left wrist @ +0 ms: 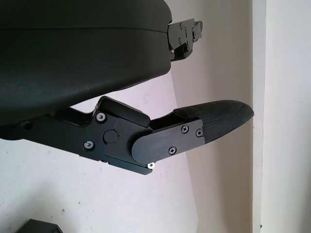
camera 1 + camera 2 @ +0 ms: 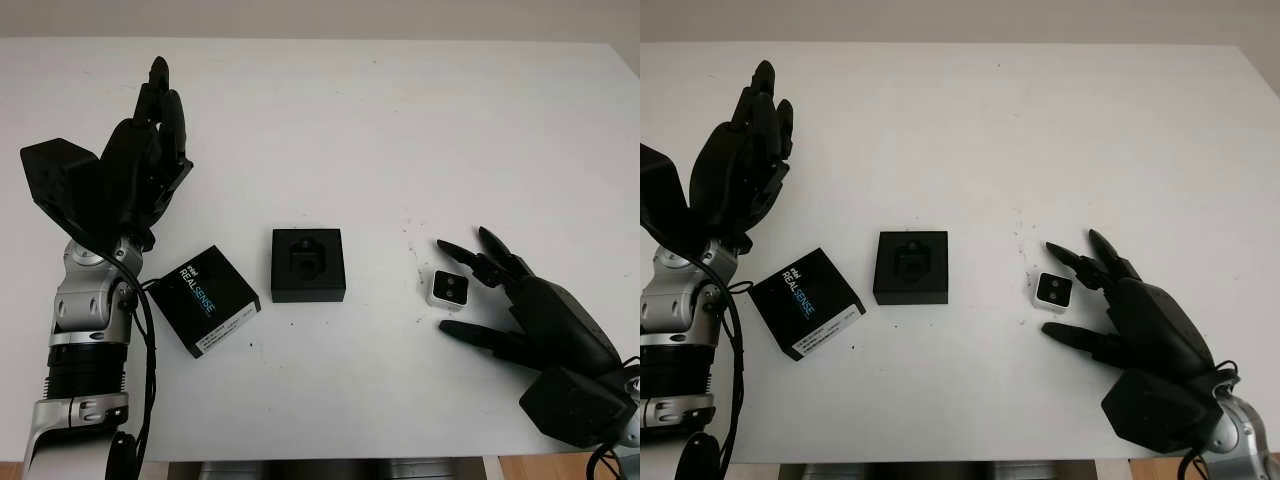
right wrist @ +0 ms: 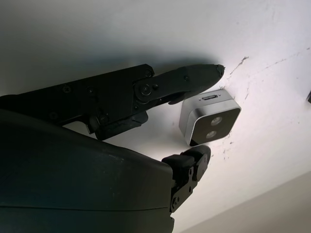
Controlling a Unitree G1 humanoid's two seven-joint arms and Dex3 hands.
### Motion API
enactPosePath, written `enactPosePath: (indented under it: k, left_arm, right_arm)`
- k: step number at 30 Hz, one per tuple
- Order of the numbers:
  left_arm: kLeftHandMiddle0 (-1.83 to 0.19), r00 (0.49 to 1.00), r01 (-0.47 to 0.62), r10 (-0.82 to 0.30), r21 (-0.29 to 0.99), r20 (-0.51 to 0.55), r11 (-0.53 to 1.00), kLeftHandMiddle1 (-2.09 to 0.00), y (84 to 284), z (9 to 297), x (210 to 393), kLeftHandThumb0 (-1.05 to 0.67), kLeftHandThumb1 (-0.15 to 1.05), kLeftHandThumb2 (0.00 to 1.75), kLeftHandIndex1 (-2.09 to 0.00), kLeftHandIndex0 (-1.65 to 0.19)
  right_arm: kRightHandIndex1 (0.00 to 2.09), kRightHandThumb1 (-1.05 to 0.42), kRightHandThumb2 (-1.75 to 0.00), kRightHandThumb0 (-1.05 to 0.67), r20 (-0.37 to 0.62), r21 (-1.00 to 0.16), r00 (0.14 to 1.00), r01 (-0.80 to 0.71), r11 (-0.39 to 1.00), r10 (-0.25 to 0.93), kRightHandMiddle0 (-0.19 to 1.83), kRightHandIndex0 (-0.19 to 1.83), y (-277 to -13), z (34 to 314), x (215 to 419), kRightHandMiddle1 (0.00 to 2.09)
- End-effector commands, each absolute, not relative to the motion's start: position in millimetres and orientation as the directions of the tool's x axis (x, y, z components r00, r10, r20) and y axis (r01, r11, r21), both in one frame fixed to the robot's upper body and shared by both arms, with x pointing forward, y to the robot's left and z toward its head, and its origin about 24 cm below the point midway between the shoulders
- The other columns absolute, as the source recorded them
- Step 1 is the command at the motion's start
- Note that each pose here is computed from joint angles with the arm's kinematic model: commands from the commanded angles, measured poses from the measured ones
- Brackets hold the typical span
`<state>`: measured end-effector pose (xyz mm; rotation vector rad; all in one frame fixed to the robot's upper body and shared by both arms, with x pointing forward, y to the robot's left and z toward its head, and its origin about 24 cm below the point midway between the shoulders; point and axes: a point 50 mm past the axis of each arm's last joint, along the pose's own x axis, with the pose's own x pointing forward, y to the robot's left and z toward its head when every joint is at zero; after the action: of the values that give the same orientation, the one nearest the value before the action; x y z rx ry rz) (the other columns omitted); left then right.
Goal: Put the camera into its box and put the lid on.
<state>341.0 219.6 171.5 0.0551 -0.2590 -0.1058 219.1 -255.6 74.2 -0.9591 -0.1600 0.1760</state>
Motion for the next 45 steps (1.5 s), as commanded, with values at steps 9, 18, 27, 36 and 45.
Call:
enactPosePath:
  k: [9,18,27,36,45]
  left_arm:
    - [0.19,0.961,0.078,-0.098,0.087,0.258,0.993,0.00,224.7,172,338.5,-0.83,1.05,0.70,0.00,0.19]
    - [0.19,0.962,0.080,-0.100,0.089,0.255,0.993,0.00,225.2,173,337.7,-0.82,1.05,0.70,0.00,0.19]
    - [0.19,0.962,0.077,-0.097,0.087,0.256,0.993,0.00,224.6,172,337.6,-0.82,1.05,0.70,0.00,0.19]
    - [0.19,0.962,0.080,-0.101,0.089,0.255,0.993,0.00,224.1,172,338.3,-0.82,1.05,0.69,0.00,0.19]
    - [0.19,0.961,0.083,-0.104,0.090,0.257,0.993,0.00,224.3,172,338.8,-0.82,1.05,0.69,0.00,0.19]
  right_arm:
    - [0.06,-1.00,-0.05,-0.50,0.065,-0.833,0.983,-0.043,0.552,0.175,0.25,0.12,-263,73,215,0.80]
    - [0.06,-1.03,-0.06,-0.45,0.076,-0.823,0.980,-0.042,0.567,0.182,0.24,0.15,-260,67,217,1.14]
    - [0.07,-1.03,-0.05,-0.48,0.081,-0.819,0.977,-0.046,0.572,0.195,0.21,0.18,-253,64,219,1.29]
    - [0.06,-1.03,-0.05,-0.44,0.097,-0.774,0.973,-0.059,0.630,0.210,0.21,0.20,-248,59,218,1.39]
    - [0.05,-1.04,-0.06,-0.41,0.113,-0.744,0.965,-0.076,0.664,0.237,0.22,0.19,-242,57,220,1.36]
